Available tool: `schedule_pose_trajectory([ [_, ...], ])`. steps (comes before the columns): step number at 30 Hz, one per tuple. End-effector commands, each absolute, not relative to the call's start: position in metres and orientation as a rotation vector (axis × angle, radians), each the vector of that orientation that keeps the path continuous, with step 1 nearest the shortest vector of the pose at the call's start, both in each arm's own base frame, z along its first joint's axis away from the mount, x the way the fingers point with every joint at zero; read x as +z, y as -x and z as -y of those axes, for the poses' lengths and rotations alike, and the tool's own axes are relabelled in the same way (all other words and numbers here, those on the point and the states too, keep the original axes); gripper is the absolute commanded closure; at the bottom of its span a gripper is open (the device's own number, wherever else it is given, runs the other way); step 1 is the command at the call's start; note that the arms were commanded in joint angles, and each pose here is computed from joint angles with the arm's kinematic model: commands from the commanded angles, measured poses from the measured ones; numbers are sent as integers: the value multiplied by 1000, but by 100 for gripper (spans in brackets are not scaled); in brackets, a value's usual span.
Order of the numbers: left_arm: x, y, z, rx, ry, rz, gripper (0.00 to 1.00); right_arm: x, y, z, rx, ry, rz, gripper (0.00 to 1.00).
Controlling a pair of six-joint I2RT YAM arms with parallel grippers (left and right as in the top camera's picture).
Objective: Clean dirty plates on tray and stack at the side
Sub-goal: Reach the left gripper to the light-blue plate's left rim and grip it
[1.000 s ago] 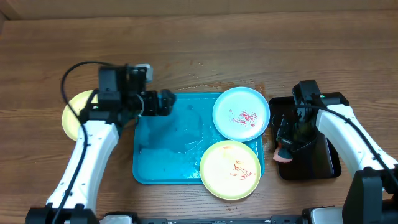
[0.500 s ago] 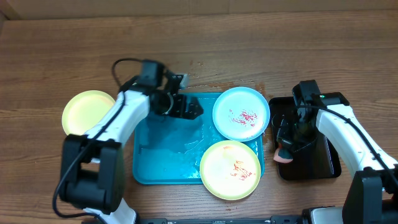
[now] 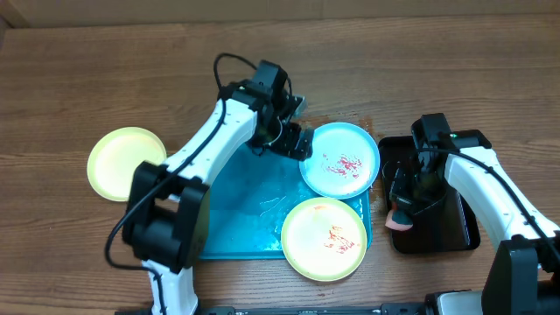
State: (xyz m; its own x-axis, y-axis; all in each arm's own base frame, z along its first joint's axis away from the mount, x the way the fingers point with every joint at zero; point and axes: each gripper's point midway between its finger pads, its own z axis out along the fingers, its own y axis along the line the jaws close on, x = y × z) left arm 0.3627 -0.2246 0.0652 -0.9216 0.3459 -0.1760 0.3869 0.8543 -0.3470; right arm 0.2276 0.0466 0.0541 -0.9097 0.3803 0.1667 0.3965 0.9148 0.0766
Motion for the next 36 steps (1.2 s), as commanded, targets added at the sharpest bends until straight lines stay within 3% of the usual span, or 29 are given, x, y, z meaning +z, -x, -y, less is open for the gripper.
schedule_pose_trajectory([
  [1, 46, -359, 228, -550, -551, -2993, 0, 60, -230, -48, -192, 594, 2955, 96],
  [9, 45, -361, 245, -573, -487, -2980, 0, 61, -226, -47, -186, 592, 2942, 96],
  [11, 46, -366, 246, -579, -423, -2977, 26, 61, -226, -47, -185, 591, 2942, 96],
  [12, 46, -369, 246, -584, -402, -2972, 31, 61, -226, -47, -185, 591, 2942, 96],
  [13, 47, -371, 247, -588, -389, -2964, 29, 61, -226, -47, -185, 591, 2942, 96],
  [14, 47, -372, 247, -589, -386, -2961, 4, 61, -226, -47, -185, 592, 2942, 96],
  [15, 47, -372, 247, -588, -399, -2957, 0, 61, -226, -47, -185, 591, 2942, 96],
  [19, 47, -374, 248, -579, -534, -2909, 0, 61, -226, -47, -186, 573, 2943, 96],
  [22, 48, -374, 248, -579, -544, -2905, 16, 61, -225, -47, -186, 565, 2945, 96],
  [26, 46, -370, 246, -576, -515, -2934, 4, 61, -225, -47, -185, 566, 2941, 96],
  [27, 46, -369, 246, -575, -514, -2939, 5, 61, -224, -47, -185, 566, 2940, 96],
  [28, 45, -367, 245, -573, -514, -2948, 16, 61, -224, -47, -183, 565, 2937, 96],
  [29, 45, -366, 244, -571, -513, -2954, 19, 61, -223, -47, -182, 565, 2937, 96],
  [30, 44, -365, 244, -569, -510, -2961, 19, 61, -224, -47, -183, 565, 2937, 96],
  [31, 44, -364, 243, -568, -495, -2970, 7, 61, -224, -47, -183, 565, 2938, 96],
  [32, 44, -364, 243, -569, -492, -2972, 7, 61, -224, -47, -183, 565, 2938, 96],
  [36, 43, -365, 243, -565, -486, -2969, 18, 61, -224, -47, -183, 565, 2938, 96],
])
